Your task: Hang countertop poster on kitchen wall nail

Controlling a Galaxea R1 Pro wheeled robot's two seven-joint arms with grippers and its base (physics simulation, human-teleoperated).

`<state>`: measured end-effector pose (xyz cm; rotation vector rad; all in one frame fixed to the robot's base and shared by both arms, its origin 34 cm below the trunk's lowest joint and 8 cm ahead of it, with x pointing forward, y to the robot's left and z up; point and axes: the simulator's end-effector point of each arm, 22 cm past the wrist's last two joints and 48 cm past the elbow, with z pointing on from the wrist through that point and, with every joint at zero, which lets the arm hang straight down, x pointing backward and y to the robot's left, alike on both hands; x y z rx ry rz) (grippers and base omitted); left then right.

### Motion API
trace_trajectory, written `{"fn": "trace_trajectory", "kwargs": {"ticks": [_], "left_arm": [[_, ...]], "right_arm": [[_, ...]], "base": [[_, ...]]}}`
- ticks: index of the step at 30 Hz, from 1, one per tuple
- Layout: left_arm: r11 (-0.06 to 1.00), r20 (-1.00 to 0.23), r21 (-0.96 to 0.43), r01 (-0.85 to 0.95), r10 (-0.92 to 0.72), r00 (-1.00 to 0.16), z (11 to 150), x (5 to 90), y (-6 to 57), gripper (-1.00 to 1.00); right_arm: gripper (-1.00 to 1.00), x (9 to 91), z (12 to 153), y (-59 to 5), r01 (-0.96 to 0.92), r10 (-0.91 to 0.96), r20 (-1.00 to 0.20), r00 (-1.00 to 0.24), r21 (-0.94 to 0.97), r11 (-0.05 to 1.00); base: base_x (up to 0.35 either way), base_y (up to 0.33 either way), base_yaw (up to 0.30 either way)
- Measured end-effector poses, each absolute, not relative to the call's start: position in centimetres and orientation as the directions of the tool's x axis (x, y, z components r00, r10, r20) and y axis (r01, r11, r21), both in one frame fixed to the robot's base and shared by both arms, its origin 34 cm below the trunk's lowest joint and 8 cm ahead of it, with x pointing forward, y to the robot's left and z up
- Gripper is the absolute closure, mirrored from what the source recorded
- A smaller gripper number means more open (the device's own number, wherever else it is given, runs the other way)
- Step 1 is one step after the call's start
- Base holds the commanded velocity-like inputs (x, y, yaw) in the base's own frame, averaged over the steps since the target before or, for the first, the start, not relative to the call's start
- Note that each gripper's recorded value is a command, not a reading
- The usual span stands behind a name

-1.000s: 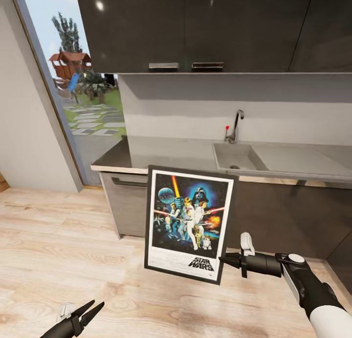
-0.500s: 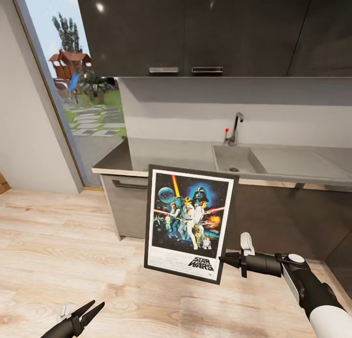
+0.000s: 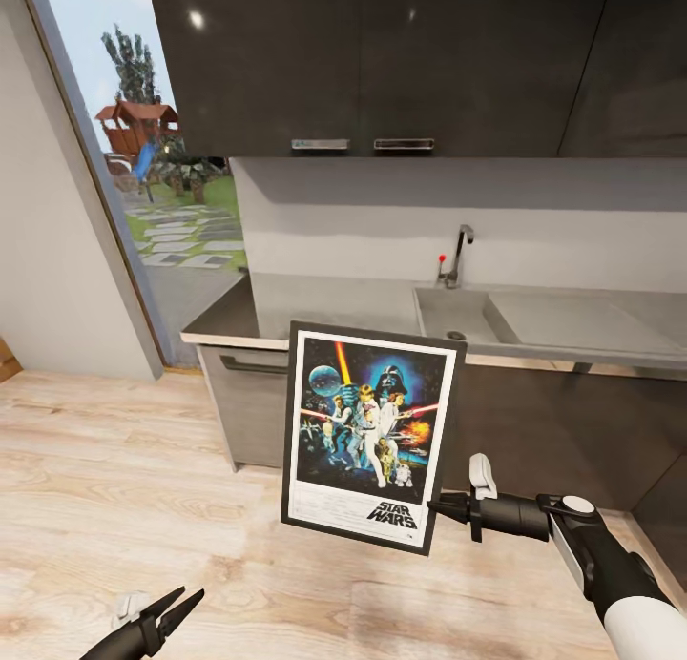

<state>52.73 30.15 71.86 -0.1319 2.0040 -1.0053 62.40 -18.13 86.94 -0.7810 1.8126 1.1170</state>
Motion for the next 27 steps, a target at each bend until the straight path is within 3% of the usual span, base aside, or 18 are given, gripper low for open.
{"fn": "trace_trajectory", "kwargs": {"ticks": [27], "left_arm": [[0.675, -0.653, -0.692, 0.255, -0.435, -0.620, 75.2, 52.4, 30.2, -1.00]], "right_arm": [[1.00, 62.3, 91.1, -18.0, -0.829, -0.041, -0.898, -0.438, 0.386, 0.404]], "base": [[0.000, 0.000, 0.000]]}}
